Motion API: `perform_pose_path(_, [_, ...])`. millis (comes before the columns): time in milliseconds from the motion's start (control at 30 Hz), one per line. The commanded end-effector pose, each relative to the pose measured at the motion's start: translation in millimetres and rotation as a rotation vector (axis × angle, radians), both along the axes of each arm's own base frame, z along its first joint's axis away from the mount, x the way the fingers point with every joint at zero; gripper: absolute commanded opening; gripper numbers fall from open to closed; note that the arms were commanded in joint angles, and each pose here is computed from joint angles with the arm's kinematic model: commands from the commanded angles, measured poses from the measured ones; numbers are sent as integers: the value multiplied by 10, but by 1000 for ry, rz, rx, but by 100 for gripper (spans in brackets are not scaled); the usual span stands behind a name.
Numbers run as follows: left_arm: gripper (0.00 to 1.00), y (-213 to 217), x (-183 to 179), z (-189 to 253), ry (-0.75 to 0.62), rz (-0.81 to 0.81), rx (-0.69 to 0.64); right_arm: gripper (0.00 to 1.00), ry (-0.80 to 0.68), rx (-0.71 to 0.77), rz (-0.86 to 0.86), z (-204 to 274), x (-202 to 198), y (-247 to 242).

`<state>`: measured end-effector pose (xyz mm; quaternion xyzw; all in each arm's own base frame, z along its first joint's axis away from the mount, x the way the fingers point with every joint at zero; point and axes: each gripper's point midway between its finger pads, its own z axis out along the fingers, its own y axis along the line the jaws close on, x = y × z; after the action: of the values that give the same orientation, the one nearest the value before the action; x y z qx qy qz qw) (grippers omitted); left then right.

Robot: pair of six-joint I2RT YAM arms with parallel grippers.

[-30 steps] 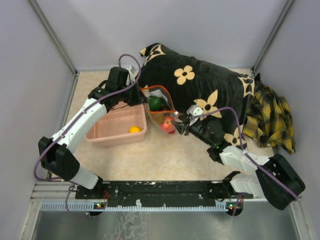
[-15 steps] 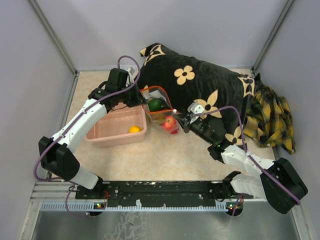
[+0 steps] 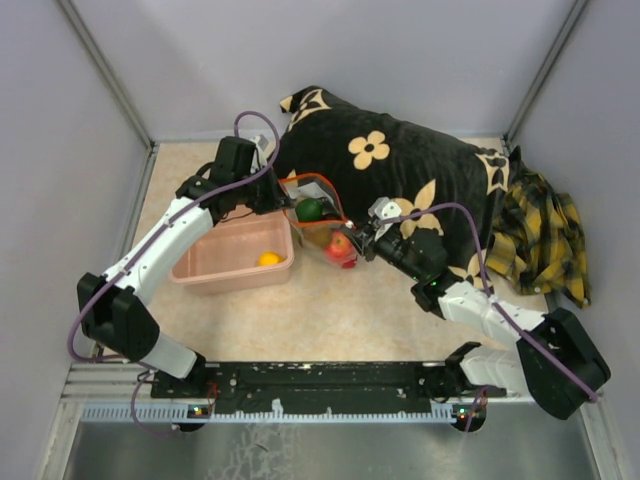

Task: Place the food in the zip-top bag and seal the zipper
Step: Zip the zipper food storage bag at the center of the board.

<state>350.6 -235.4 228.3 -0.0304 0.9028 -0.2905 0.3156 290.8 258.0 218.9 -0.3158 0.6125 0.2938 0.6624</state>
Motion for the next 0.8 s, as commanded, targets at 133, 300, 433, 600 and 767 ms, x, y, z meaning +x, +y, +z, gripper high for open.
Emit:
perform_pose_path(133, [1,69,-5,128,-45,-2,1,0,-84,1,12,306,30,17])
perform_pose_path(300, [22,152,25,340,-159,-38,51,0,-96,-79,60,352,-35,38])
perform_pose_path(433, [42,197,26,685,-332,-108,89,0,-119,-122,58,452,-36,8])
perform_pose_path(600, [61,95,-76,1091,-580,-288,92,0,-123,-166,75,517,-28,-23])
perform_pose_path(767, [68,-122,-244,1213,-832,-531,73,0,-142,-208,87,558,-22,-54])
